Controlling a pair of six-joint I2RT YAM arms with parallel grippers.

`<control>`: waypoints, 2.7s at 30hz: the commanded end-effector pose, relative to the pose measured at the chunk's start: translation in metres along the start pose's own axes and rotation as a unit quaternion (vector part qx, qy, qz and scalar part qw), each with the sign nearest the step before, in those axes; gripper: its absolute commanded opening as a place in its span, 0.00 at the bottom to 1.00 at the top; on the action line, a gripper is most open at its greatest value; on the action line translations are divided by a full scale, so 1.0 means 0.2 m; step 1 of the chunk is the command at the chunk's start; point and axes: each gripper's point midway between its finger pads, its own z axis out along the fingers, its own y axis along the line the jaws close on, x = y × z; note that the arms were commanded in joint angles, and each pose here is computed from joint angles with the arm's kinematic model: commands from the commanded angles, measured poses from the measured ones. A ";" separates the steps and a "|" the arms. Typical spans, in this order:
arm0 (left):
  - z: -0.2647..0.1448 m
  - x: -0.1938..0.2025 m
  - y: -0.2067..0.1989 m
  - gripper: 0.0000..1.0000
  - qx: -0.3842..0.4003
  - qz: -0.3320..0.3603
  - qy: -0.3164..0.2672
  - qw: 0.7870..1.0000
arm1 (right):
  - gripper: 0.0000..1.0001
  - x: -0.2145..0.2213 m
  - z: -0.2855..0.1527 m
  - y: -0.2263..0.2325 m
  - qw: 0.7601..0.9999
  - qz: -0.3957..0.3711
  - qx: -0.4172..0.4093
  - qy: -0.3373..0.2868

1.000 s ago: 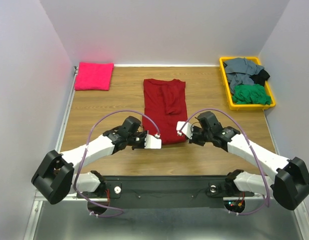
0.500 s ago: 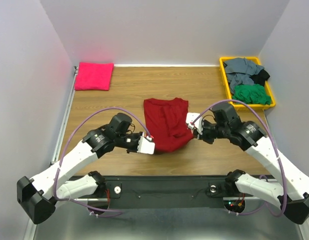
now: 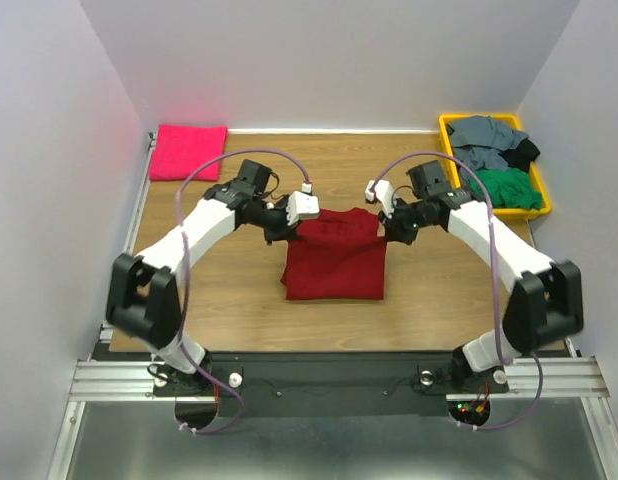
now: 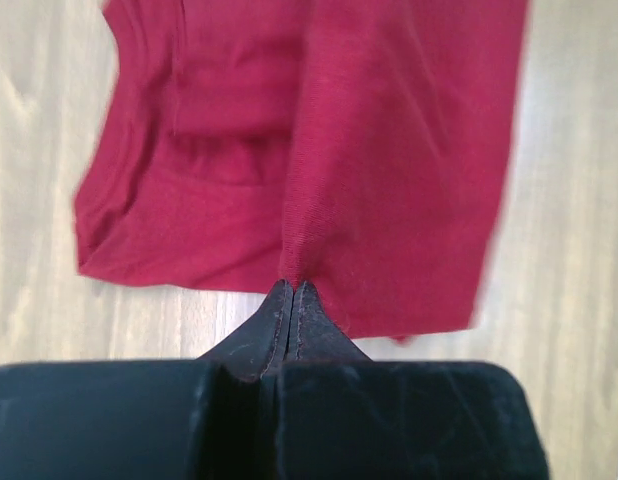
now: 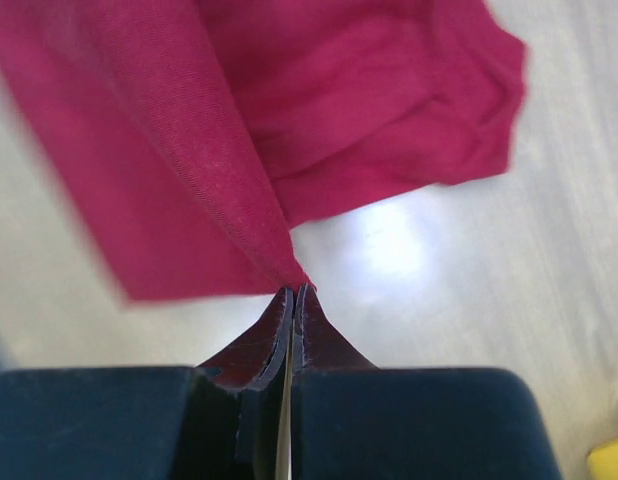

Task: Fold and stack the t-shirts
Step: Fold the tshirt

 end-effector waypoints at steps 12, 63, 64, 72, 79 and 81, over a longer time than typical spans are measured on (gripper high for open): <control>0.36 0.42 0.19 0.01 0.030 -0.134 0.061 0.989 | 0.01 0.17 0.49 -0.18 0.995 0.067 -0.073 0.020; 0.57 0.03 -0.54 0.46 0.143 -0.013 0.006 0.990 | 0.47 0.02 0.66 0.15 0.943 0.253 -0.215 0.022; 0.57 0.04 -0.57 0.46 0.147 -0.024 0.007 0.989 | 0.48 0.02 0.64 0.16 0.945 0.248 -0.214 0.021; 0.51 -0.11 -0.49 0.51 0.105 -0.009 -0.018 0.994 | 0.51 -0.07 0.60 0.02 0.963 0.218 -0.159 0.008; 0.55 -0.05 -0.44 0.53 0.107 0.036 0.012 0.994 | 0.58 -0.17 0.66 -0.06 0.959 0.243 -0.148 -0.005; 0.56 -0.02 -0.44 0.53 0.113 0.037 0.019 0.993 | 0.58 -0.19 0.68 -0.05 0.958 0.244 -0.153 -0.008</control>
